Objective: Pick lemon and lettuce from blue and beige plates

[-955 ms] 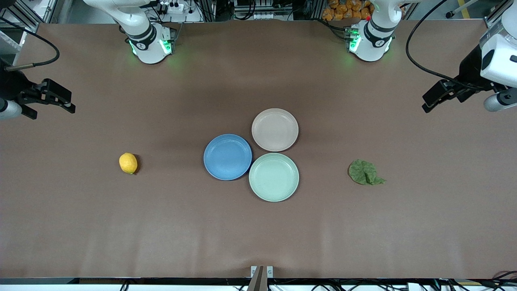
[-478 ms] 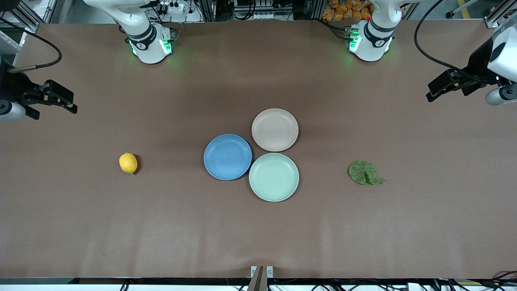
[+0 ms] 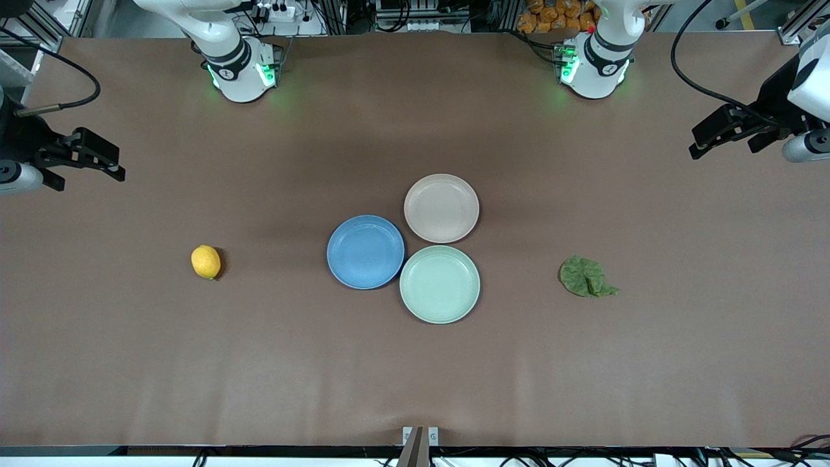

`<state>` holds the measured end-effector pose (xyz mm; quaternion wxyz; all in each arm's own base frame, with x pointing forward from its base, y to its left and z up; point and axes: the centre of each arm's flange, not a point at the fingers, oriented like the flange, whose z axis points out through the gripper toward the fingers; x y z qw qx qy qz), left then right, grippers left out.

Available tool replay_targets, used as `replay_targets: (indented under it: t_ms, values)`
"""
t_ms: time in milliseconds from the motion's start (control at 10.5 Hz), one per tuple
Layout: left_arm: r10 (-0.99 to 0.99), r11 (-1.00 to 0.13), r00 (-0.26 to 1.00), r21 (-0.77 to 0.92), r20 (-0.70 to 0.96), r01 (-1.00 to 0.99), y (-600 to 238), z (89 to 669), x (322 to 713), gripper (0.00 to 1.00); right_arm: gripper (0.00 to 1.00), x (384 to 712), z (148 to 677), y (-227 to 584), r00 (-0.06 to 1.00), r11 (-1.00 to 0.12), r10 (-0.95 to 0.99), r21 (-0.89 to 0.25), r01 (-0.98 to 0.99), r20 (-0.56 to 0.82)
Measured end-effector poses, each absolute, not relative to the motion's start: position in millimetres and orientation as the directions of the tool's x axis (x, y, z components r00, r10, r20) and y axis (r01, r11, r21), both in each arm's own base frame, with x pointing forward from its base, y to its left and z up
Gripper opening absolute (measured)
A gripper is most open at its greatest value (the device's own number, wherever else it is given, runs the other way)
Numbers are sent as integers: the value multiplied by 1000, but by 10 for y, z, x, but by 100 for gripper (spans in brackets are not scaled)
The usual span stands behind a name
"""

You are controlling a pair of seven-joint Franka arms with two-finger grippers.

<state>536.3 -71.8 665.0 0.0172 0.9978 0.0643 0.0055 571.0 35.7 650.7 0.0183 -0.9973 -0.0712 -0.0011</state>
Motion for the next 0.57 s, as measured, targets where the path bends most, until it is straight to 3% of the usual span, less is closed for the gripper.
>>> replay_targets:
  t_ms: [573]
  values:
    - [141, -989, 990, 36, 10, 141, -649, 6657, 5371, 100, 100, 5735, 6421, 380, 989, -989, 144, -35, 145, 16]
